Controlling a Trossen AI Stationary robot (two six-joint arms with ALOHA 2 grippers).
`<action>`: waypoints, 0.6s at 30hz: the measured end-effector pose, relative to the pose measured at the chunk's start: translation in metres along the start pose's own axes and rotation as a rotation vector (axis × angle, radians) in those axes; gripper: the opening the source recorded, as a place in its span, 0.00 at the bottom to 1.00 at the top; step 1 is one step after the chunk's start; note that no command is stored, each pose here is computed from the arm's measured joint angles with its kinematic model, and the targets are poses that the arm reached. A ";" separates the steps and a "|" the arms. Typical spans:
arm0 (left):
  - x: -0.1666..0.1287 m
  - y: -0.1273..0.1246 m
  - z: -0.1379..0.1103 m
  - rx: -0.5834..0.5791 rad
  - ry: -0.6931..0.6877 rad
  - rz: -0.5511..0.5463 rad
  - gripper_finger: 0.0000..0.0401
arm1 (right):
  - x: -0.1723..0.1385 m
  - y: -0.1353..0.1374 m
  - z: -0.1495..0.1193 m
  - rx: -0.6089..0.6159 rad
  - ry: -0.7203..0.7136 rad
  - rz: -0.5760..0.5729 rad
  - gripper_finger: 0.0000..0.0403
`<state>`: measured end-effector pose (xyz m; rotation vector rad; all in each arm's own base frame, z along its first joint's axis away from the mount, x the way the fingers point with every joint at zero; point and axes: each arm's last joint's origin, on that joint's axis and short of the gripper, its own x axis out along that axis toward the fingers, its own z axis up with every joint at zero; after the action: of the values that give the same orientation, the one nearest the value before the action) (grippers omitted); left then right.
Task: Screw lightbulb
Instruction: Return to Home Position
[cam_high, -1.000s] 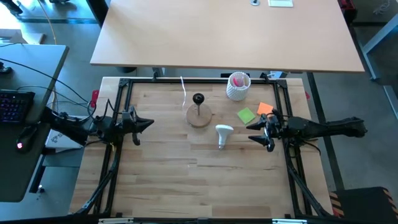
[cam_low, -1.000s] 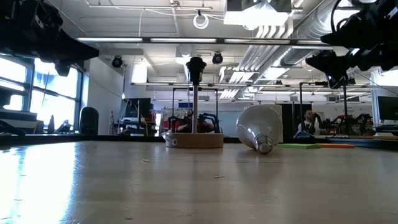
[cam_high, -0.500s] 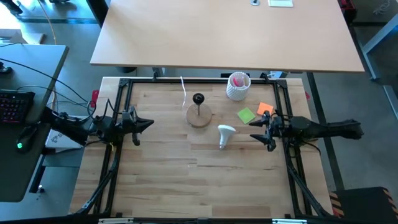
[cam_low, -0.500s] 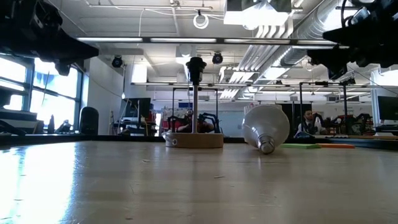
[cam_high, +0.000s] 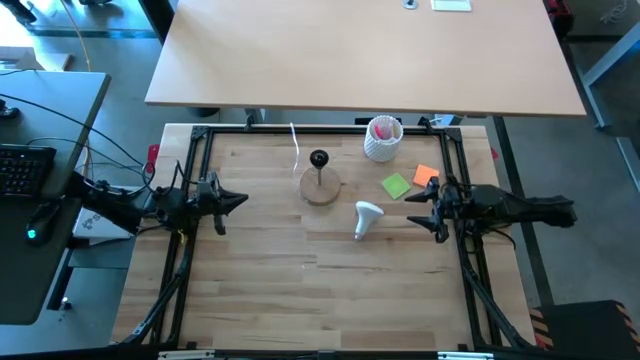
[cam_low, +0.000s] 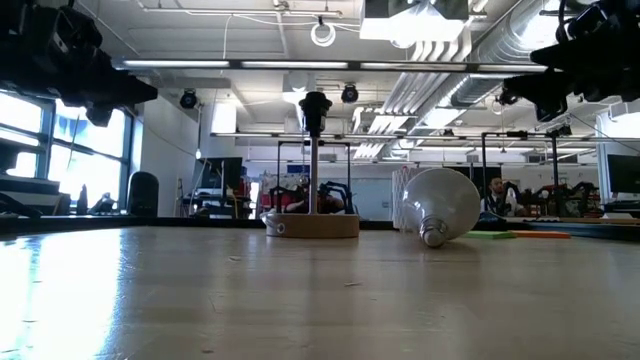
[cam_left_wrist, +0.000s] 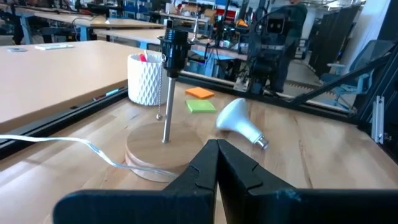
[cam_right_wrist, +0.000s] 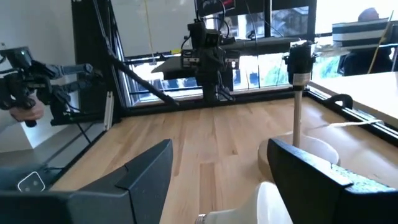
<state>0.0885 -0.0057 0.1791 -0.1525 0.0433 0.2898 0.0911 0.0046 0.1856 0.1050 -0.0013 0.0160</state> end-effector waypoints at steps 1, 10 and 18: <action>0.000 0.000 0.000 0.000 0.000 0.000 0.00 | 0.001 0.000 -0.003 0.001 0.002 0.000 0.64; 0.001 0.000 -0.001 -0.005 -0.009 -0.002 0.00 | 0.006 -0.001 -0.016 0.027 -0.031 0.002 0.64; 0.007 -0.005 -0.008 0.068 -0.096 -0.092 0.00 | 0.006 -0.002 -0.017 0.080 -0.031 -0.015 0.64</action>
<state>0.0964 -0.0095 0.1713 -0.0725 -0.0489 0.2034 0.0973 0.0045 0.1689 0.1853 -0.0304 -0.0003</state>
